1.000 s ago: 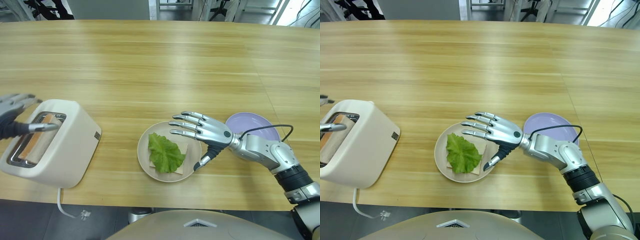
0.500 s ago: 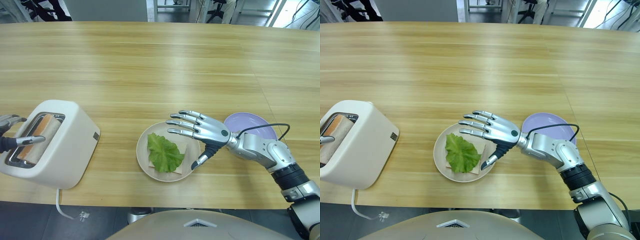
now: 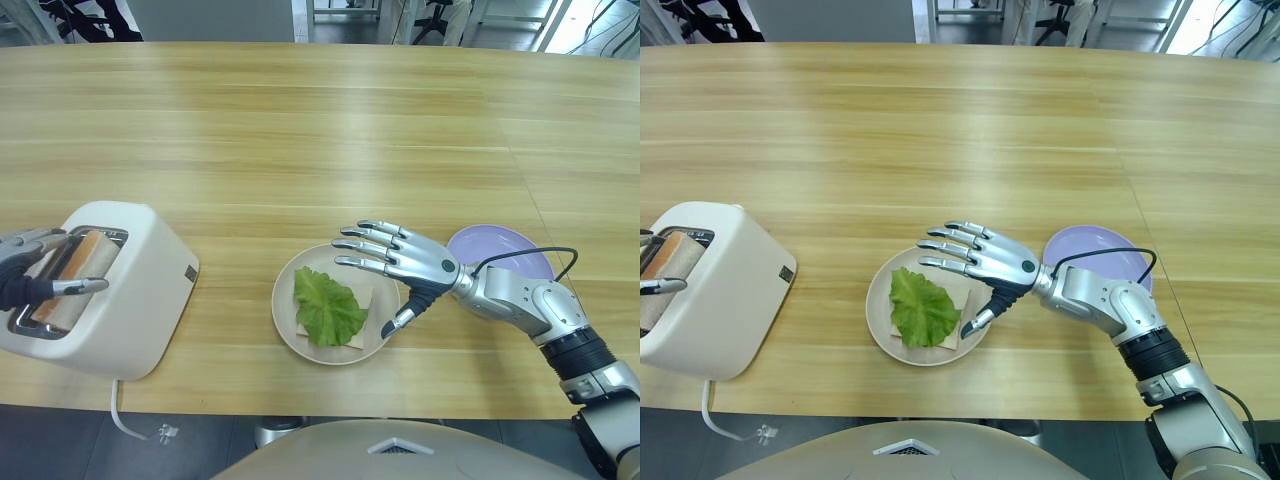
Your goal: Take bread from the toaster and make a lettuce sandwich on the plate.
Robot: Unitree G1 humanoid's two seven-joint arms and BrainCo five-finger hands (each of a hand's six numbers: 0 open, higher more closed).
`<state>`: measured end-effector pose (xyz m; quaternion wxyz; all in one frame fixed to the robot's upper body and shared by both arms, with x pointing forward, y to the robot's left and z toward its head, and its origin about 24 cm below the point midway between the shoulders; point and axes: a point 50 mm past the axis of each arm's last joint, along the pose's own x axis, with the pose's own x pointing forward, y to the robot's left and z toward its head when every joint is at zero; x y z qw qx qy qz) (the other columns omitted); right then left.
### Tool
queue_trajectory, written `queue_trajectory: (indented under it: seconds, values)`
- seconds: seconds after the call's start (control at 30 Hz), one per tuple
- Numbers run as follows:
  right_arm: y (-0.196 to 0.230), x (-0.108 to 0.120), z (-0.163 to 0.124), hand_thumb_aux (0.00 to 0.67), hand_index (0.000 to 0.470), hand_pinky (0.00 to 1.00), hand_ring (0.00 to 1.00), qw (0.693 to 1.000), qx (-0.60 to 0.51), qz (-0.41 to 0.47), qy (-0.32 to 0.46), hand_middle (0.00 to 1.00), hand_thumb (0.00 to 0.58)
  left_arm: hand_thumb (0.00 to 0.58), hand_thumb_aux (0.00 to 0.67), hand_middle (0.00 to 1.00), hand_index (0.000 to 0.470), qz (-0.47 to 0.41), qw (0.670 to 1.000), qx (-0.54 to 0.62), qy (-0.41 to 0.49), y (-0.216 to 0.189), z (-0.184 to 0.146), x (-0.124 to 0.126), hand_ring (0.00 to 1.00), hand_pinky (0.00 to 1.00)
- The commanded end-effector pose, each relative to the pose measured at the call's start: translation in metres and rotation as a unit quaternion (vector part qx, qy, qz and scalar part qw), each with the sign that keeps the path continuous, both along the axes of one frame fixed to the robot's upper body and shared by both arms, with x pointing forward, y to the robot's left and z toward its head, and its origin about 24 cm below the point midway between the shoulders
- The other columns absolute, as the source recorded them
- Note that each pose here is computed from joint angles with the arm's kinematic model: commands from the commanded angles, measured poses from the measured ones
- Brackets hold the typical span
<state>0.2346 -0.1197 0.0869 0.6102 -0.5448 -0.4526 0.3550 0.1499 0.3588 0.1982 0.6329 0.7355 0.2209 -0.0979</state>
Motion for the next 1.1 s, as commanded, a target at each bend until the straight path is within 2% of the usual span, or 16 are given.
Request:
queue_trajectory:
  seconds: [0.03, 0.3, 0.53, 0.87, 1.1]
  values:
    - [0.0, 0.002, 0.001, 0.0, 0.0, 0.0, 0.0, 1.0, -0.003, -0.001, -0.001, 0.0, 0.0, 0.58, 0.67, 0.0, 0.46, -0.008, 1.0, -0.014, 0.019, -0.002, -0.007, -0.001, 0.0, 0.0]
    - [0.0, 0.002, 0.001, 0.0, 0.0, 0.0, 0.0, 1.0, -0.001, -0.001, -0.001, 0.0, 0.0, 0.58, 0.67, 0.0, 0.46, -0.016, 0.999, -0.035, 0.026, -0.002, -0.011, 0.0, 0.0, 0.0]
    - [0.0, 0.002, 0.0, 0.0, 0.0, 0.0, 0.0, 1.0, -0.002, -0.002, 0.001, 0.0, 0.0, 0.58, 0.67, 0.0, 0.46, -0.053, 0.997, -0.056, -0.012, -0.013, -0.001, 0.006, 0.0, 0.0]
    - [0.002, 0.003, 0.0, 0.0, 0.0, 0.0, 0.0, 1.0, -0.001, -0.005, -0.003, 0.0, 0.0, 0.58, 0.67, 0.0, 0.46, -0.077, 0.993, -0.042, -0.074, -0.015, 0.028, 0.009, 0.0, 0.0]
    - [0.003, 0.004, 0.0, 0.0, 0.0, 0.0, 0.0, 1.0, 0.003, -0.007, -0.006, 0.0, 0.0, 0.58, 0.67, 0.0, 0.46, -0.097, 0.987, -0.016, -0.128, -0.016, 0.061, 0.009, 0.0, 0.0]
